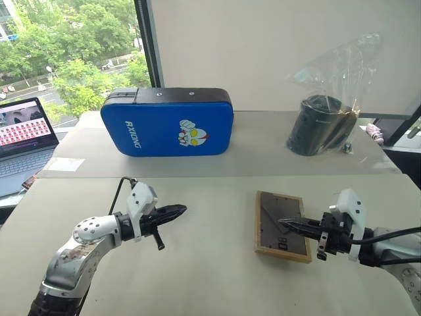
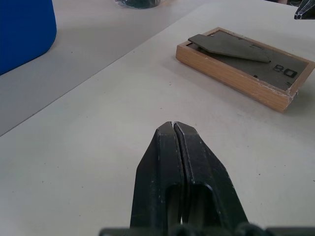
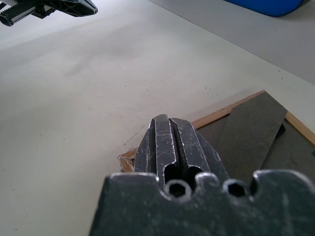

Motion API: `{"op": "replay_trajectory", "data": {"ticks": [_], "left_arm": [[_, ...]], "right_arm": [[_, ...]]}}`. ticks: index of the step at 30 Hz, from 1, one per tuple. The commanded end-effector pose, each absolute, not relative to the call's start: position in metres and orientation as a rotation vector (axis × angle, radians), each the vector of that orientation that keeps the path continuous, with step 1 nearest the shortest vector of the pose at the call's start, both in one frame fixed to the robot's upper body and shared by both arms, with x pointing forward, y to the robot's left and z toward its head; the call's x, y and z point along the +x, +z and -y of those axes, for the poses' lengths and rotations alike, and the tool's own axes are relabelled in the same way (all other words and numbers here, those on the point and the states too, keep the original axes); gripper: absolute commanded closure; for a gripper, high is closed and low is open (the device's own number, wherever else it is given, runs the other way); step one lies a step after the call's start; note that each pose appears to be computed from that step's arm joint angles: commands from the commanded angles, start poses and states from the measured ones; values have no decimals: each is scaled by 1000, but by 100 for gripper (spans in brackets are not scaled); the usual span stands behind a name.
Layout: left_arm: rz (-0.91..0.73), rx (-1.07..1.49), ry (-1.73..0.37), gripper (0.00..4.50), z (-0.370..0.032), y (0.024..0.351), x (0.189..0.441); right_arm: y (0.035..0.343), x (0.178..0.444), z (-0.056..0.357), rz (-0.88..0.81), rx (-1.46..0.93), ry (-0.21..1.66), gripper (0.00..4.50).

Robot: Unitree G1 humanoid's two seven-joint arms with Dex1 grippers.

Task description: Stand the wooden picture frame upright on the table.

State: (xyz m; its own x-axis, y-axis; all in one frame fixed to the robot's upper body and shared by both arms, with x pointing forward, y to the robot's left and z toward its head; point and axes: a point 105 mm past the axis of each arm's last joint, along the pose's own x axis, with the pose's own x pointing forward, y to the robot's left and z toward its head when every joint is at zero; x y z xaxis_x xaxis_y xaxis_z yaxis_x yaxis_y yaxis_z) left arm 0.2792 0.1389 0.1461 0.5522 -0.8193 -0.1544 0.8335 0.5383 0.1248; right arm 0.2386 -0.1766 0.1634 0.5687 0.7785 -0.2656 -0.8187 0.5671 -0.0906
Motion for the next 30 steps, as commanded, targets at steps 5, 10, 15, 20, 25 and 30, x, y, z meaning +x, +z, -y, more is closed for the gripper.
{"op": "replay_trajectory", "data": {"ticks": [5, 10, 15, 20, 25, 30], "left_arm": [[-94, 287, -1060, 442, -103, 128, 311], [-111, 254, -1123, 442, -55, 108, 333], [-114, 230, -1198, 442, -13, 97, 334], [-139, 245, -1314, 442, 25, 87, 320], [-151, 271, -1305, 442, 19, 86, 321], [-197, 324, -1180, 442, -34, 78, 326]], "right_arm": [[147, 277, 247, -333, -339, 466, 450], [125, 288, 282, -463, -366, 196, 450], [111, 290, 282, -501, -323, 74, 450], [93, 282, 257, -538, -309, 98, 450], [97, 276, 198, -505, -244, 309, 450], [99, 277, 166, -496, -222, 402, 450]]}}
